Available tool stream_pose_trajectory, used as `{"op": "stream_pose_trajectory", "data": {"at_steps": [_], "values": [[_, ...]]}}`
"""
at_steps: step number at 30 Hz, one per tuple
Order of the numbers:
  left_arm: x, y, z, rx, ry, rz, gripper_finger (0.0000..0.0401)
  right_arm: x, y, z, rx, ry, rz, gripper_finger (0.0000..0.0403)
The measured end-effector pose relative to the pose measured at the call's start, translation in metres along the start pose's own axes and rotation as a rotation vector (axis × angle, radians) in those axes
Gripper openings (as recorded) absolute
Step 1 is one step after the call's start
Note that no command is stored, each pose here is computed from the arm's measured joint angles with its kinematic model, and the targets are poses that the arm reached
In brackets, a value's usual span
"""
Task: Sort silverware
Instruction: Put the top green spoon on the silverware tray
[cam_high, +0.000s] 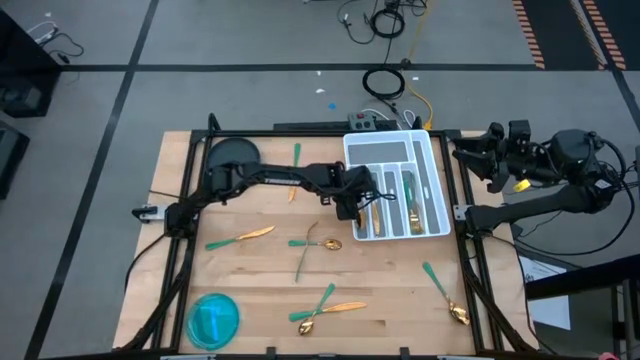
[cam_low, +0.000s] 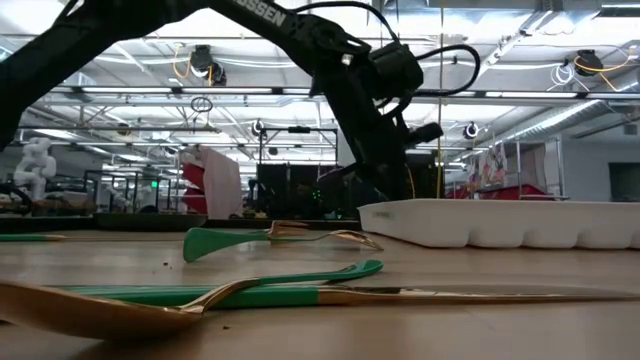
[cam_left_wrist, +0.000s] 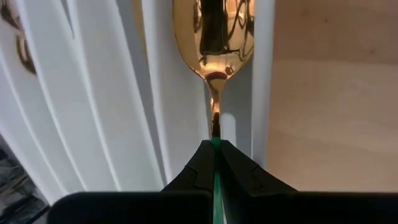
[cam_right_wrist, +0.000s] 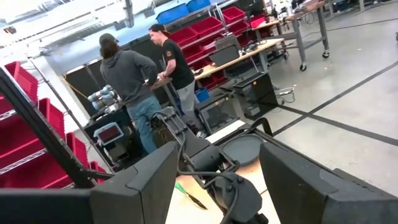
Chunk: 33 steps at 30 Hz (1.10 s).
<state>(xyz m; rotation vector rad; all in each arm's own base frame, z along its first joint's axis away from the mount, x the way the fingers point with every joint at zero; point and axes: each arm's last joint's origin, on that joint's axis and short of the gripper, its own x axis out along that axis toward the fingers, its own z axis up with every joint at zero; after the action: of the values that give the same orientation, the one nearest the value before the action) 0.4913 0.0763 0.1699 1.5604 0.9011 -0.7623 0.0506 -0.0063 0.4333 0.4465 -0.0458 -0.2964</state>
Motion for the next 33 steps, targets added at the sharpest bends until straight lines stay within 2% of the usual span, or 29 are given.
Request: {"op": "stream_pose_trajectory", "data": {"at_steps": [7, 11, 15, 25, 30, 33], "values": [[0.0053, -0.0015, 0.0025, 0.002, -0.019, -0.005, 0.0007, 0.0, 0.0, 0.0, 0.0, 0.0, -0.001, 0.0222], [0.0051, -0.0014, 0.0025, 0.001, -0.018, -0.004, 0.0025, 0.0, 0.0, 0.0, 0.0, 0.0, -0.001, 0.0222], [0.0051, -0.0007, 0.0032, -0.045, -0.017, 0.001, 0.0038, 0.0, 0.0, 0.0, -0.008, 0.0, -0.001, 0.0222], [0.0051, 0.0009, 0.0064, -0.072, -0.022, 0.014, 0.0043, 0.0, 0.0, 0.0, -0.027, -0.001, -0.001, 0.0239], [0.005, 0.003, 0.0066, -0.169, -0.036, 0.035, 0.0047, 0.0, 0.0, 0.0, -0.038, -0.001, -0.001, 0.0251], [0.005, 0.0035, 0.0065, -0.175, -0.036, 0.04, 0.006, 0.0001, 0.0, -0.0001, -0.055, 0.0, -0.001, 0.0257]]}}
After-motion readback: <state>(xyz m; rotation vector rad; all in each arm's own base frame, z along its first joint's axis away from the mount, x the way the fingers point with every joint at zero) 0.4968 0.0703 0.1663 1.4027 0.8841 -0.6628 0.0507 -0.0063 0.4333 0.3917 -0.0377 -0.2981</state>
